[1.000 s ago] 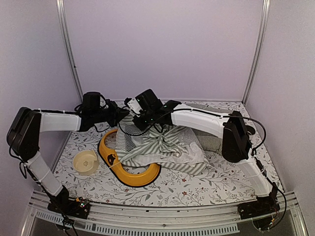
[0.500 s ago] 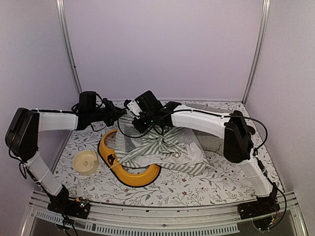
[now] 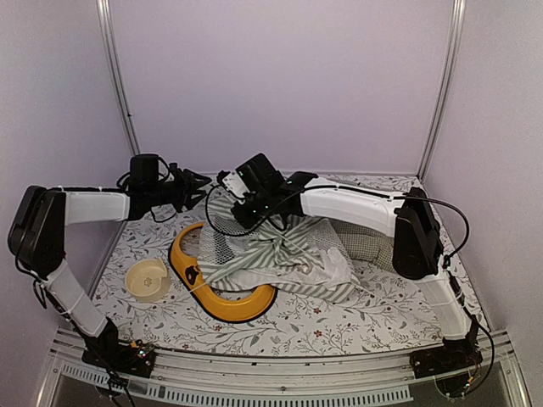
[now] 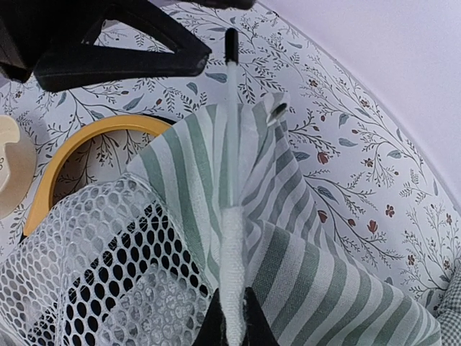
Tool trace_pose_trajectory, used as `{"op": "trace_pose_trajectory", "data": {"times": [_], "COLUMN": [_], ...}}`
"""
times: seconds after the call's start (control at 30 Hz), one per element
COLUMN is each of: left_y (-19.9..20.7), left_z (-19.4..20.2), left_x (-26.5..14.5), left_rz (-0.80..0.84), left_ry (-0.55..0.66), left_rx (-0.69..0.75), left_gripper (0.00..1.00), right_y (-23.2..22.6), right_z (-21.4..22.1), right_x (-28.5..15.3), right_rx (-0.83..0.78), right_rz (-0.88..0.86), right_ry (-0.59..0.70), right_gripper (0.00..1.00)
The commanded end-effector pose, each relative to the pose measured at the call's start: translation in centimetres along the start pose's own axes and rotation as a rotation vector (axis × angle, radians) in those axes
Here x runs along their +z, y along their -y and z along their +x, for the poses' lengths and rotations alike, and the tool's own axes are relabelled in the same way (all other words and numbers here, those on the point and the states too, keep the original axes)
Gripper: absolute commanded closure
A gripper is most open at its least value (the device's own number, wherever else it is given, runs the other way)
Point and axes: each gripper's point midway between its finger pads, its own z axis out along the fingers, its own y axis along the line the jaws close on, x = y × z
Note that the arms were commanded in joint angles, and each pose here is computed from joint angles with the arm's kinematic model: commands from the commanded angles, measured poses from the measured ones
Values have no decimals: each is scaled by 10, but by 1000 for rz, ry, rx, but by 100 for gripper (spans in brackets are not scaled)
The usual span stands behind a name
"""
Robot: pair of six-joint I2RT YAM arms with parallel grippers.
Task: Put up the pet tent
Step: Pass from the left arm to the right, then pass from the right arm to the left
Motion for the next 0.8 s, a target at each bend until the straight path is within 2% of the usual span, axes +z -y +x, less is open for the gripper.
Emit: {"op": "trace_pose_trajectory", "data": {"times": [0.0, 0.17, 0.3, 0.53, 0.63, 0.77], "left_y": [-10, -47, -60, -67, -61, -58], "left_z": [-27, -53, -55, -26, -18, -15], "left_x": [-7, -20, -1, 33, 38, 34], "left_rz": [-50, -115, -101, -21, 27, 40], "left_ry": [75, 133, 50, -114, -136, -137], "left_rx": [58, -1, 31, 51, 48, 51], "left_gripper": [49, 50, 52, 39, 37, 39], "right_y": [8, 7, 4, 2, 3, 3], "right_z": [-23, -22, -26, -20, -16, -16], "right_x": [-29, -29, -30, -25, -22, -21], "right_rx": [23, 36, 40, 58, 81, 100], "right_rz": [-2, -9, -23, -60, -86, -106], "right_ry": [43, 39, 51, 35, 25, 24], "right_gripper": [100, 100, 100, 100, 100, 100]}}
